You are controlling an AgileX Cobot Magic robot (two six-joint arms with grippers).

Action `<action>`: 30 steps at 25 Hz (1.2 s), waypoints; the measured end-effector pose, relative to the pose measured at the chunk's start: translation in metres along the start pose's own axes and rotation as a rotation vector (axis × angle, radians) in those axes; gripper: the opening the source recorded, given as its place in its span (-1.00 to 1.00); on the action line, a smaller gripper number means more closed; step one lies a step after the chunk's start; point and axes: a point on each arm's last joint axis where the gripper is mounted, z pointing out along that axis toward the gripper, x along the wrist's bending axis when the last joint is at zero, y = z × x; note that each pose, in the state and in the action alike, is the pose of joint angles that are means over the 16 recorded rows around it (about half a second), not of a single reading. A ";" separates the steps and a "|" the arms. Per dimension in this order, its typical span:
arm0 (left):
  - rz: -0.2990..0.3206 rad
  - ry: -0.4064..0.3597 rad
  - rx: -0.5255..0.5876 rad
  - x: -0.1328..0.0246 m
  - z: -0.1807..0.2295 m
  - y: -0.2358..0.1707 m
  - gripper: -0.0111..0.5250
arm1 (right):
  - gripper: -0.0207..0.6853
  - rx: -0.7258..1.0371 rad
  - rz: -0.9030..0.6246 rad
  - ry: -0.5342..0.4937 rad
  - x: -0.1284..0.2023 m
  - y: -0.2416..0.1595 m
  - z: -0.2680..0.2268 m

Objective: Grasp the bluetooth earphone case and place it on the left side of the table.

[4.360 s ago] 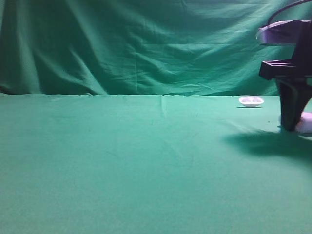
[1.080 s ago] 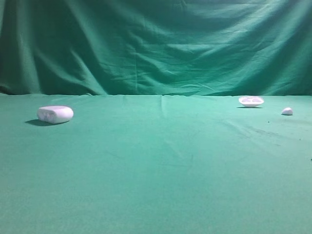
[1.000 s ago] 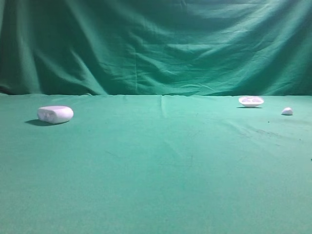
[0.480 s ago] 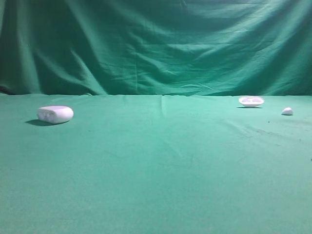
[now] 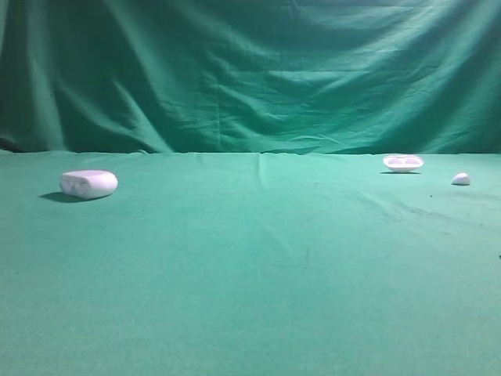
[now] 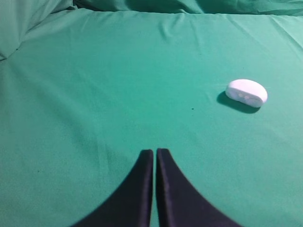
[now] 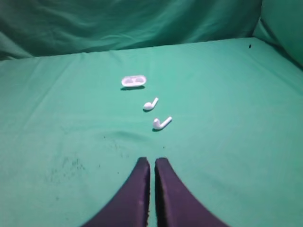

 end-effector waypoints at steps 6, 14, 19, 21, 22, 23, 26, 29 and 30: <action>0.000 0.000 0.000 0.000 0.000 0.000 -0.96 | -0.94 0.019 -0.001 -0.003 0.000 -0.012 0.004; 0.000 0.000 0.000 0.000 0.000 0.000 -0.96 | -0.94 0.018 0.000 -0.003 0.000 -0.013 0.004; 0.000 0.000 0.000 0.000 0.000 0.000 -0.96 | -0.94 0.017 0.001 -0.003 0.000 -0.013 0.004; 0.000 0.000 0.000 0.000 0.000 0.000 -0.96 | -0.94 0.017 0.001 -0.003 0.000 -0.013 0.004; 0.000 0.000 0.000 0.000 0.000 0.000 -0.96 | -0.94 0.017 0.001 -0.003 0.000 -0.013 0.004; 0.000 0.000 0.000 0.000 0.000 0.000 -0.96 | -0.94 0.017 0.001 -0.003 0.000 -0.013 0.004; 0.000 0.000 0.000 0.000 0.000 0.000 -0.96 | -0.94 0.017 0.002 -0.003 0.000 -0.013 0.004; 0.000 0.000 0.000 0.000 0.000 0.000 -0.96 | -0.94 0.017 0.002 -0.003 0.000 -0.013 0.004; 0.000 0.000 0.000 0.000 0.000 0.000 -0.96 | -0.94 0.017 0.002 -0.003 0.000 -0.013 0.004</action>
